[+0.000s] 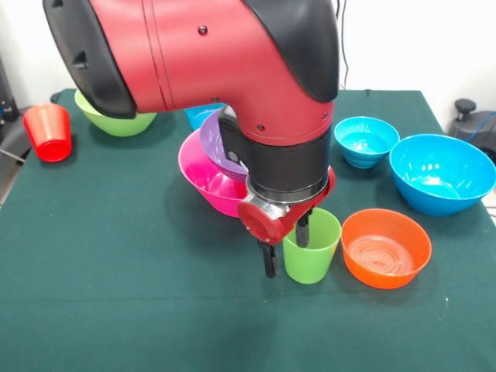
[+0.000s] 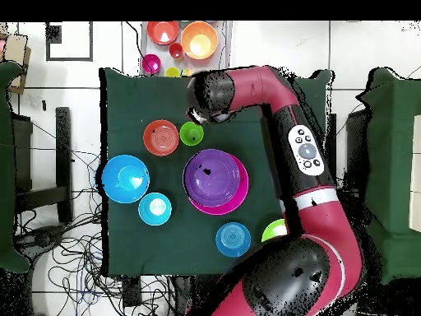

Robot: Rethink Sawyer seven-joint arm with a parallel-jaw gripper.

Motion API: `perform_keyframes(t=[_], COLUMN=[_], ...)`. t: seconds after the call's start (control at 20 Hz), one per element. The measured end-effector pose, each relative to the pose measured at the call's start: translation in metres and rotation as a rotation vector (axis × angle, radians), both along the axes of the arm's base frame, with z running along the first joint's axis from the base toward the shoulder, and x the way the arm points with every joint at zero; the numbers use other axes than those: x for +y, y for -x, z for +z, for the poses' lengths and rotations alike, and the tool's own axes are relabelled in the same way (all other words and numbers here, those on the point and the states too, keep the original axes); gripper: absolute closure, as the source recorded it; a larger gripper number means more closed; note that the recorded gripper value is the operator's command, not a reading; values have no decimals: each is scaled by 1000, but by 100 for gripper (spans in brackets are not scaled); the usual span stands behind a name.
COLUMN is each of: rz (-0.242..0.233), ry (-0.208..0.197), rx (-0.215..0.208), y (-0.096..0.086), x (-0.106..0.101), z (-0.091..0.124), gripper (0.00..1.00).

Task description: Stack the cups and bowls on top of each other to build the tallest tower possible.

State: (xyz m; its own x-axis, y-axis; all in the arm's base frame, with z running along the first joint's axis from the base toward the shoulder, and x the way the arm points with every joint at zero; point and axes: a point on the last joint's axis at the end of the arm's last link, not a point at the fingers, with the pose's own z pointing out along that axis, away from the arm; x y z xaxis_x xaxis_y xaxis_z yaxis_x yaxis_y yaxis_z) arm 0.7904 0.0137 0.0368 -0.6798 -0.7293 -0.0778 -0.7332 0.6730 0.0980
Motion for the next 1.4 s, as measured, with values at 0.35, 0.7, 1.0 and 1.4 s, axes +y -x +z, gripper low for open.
perform_keyframes(t=[0.35,0.7,1.0,1.4], rz=[48,62,64,63], ry=[-4,3,4,6], rx=[44,40,39,40], y=[25,26,26,26], x=[16,22,23,22], z=[-7,-2,-1,-1], gripper=[0,0,0,0])
